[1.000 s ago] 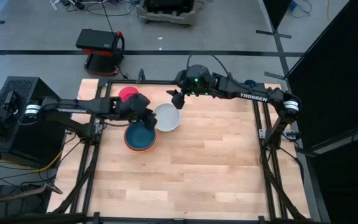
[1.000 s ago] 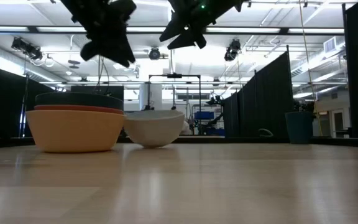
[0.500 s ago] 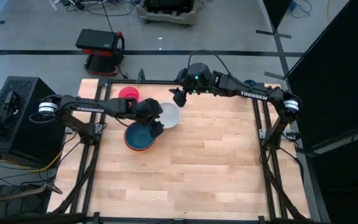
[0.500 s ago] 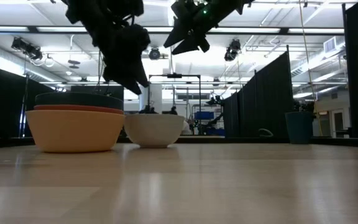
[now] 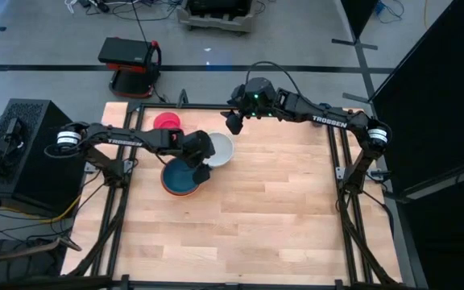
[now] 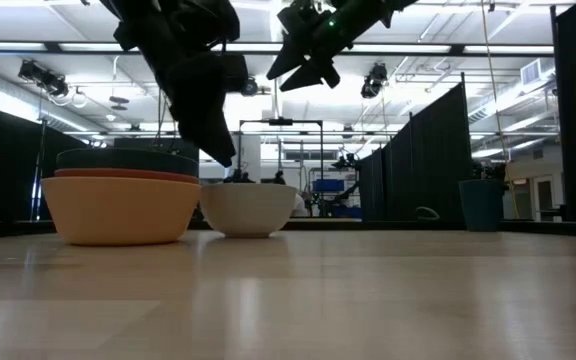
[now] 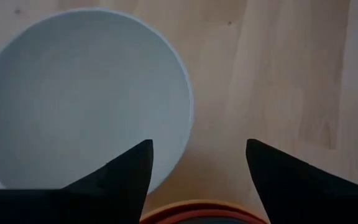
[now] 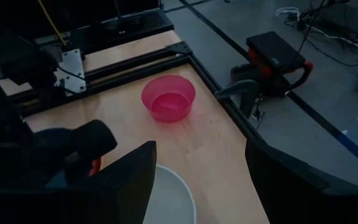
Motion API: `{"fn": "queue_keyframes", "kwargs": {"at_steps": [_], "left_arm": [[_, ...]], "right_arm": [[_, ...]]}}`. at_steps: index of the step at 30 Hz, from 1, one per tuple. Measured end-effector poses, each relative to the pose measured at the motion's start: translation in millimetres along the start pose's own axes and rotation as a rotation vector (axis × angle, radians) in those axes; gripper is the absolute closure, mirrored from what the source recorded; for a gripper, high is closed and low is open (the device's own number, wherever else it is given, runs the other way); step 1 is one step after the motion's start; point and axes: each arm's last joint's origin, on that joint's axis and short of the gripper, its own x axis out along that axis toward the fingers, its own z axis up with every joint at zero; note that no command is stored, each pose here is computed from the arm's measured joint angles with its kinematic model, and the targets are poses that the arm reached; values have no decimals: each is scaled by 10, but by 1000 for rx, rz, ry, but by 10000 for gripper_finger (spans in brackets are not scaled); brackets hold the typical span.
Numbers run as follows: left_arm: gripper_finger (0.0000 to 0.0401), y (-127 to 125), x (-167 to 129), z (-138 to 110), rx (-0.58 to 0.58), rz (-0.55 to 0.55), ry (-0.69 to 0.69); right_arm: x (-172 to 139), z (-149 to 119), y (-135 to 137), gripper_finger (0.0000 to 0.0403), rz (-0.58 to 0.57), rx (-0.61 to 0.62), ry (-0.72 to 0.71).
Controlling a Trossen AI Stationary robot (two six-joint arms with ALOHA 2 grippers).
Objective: Nest bowls inside each other
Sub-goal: Stack the white bowl on the dark blue bowl
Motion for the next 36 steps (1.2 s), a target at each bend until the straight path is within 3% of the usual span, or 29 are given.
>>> {"fn": "queue_keyframes", "kwargs": {"at_steps": [16, 19, 25, 36], "left_arm": [[192, -12, 286, 39, 41, -20, 77], [242, -18, 315, 83, 55, -18, 79], [385, -23, 317, 123, 53, -22, 74], [390, -33, 316, 129, 38, -52, 73]], "right_arm": [[0, 4, -45, 169, -10, 6, -1], [0, 4, -48, 169, -11, 7, -1], [0, 5, -53, 169, -10, 7, -1], [0, 4, -51, 169, 0, 7, 0]]}}
